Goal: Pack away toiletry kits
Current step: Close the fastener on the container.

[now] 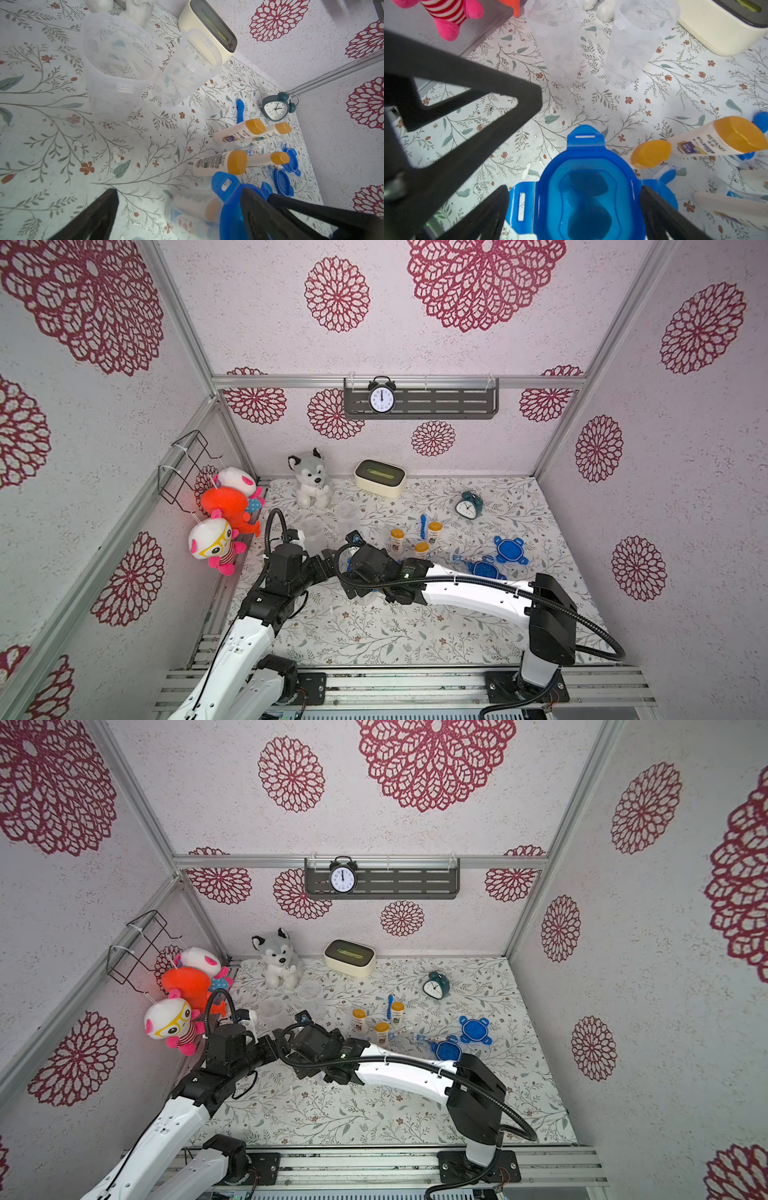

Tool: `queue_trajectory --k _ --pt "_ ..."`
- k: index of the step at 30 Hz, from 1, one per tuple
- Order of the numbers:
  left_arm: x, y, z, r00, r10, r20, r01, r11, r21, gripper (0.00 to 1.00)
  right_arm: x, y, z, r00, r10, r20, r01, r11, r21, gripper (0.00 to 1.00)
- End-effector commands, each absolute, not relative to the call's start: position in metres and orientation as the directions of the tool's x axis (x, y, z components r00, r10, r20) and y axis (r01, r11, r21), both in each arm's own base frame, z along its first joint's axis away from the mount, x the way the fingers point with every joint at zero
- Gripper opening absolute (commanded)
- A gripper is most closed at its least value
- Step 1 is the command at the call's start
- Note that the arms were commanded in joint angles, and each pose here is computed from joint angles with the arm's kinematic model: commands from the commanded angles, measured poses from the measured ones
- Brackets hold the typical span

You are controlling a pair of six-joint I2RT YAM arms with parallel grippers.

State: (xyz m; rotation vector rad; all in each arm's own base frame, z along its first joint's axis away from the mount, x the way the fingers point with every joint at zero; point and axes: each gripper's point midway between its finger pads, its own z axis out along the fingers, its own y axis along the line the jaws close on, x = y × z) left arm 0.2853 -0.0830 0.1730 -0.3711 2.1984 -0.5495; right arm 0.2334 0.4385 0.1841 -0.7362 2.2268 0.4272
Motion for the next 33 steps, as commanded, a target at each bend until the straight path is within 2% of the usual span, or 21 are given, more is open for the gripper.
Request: queue_trajectory --k 1,20,33 --pt "0.288 -0.078 0.177 -0.591 -0.455 -0.666 -0.085 0.856 -0.51 0.95 0.237 0.436 0.198 -0.554 -0.367 -0.747 -0.612 0.788 0.066 0.99" --pt "0.289 -0.077 0.175 -0.594 -0.45 -0.667 -0.086 0.86 -0.504 0.96 0.243 0.429 0.208 -0.533 -0.358 -0.767 -0.576 0.817 0.019 0.99" --pt "0.288 -0.075 0.176 -0.59 -0.453 -0.668 -0.086 0.859 -0.505 0.96 0.239 0.436 0.198 -0.56 -0.346 -0.753 -0.597 0.799 0.077 0.99"
